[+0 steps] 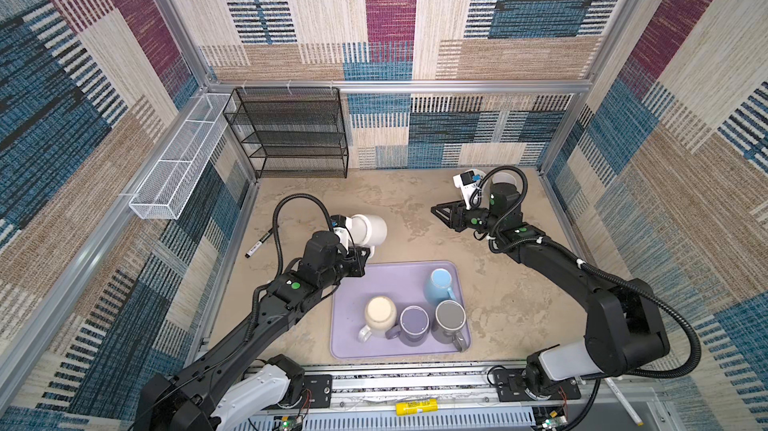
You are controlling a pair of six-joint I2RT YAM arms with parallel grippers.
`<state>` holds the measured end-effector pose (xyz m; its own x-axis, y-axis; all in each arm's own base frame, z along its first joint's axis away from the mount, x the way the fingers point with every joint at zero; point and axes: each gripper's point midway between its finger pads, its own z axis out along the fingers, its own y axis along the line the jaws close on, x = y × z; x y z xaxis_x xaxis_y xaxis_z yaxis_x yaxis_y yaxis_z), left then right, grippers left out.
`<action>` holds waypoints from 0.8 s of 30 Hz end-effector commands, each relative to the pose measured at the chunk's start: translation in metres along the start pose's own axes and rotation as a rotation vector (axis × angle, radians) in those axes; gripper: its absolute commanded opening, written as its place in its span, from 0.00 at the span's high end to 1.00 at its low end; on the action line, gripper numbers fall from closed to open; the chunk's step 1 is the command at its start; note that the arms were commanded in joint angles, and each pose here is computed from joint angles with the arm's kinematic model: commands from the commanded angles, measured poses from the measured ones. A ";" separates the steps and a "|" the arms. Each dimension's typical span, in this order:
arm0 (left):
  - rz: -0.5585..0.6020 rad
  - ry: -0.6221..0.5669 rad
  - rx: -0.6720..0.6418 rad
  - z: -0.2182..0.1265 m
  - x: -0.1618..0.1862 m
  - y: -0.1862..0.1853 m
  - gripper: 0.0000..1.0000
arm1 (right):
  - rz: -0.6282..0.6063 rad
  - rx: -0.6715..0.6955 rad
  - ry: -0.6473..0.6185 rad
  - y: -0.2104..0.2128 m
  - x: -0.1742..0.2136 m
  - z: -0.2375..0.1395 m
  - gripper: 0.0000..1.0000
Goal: Turn the mug right side up
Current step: 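Carry the mug toward the right gripper while the right gripper reaches to it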
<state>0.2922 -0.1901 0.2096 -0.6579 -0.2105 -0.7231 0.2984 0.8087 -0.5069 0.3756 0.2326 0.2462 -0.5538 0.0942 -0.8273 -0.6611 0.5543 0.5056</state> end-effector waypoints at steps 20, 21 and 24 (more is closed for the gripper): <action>0.164 -0.305 0.689 -0.032 -0.102 -0.120 1.00 | -0.039 -0.342 -0.151 0.112 -0.039 -0.017 0.65; 0.166 -0.315 0.714 -0.035 -0.103 -0.123 1.00 | -0.039 -0.353 -0.152 0.116 -0.039 -0.016 0.65; 0.160 -0.333 0.751 -0.037 -0.103 -0.125 1.00 | -0.044 -0.385 -0.153 0.126 -0.038 -0.016 0.64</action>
<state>0.3113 -0.2481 0.3213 -0.4881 -0.3078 -0.8167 0.7183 0.3900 -0.5762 0.3139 0.2818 0.3259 -0.4919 0.1898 -0.8497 -0.8074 0.2657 0.5268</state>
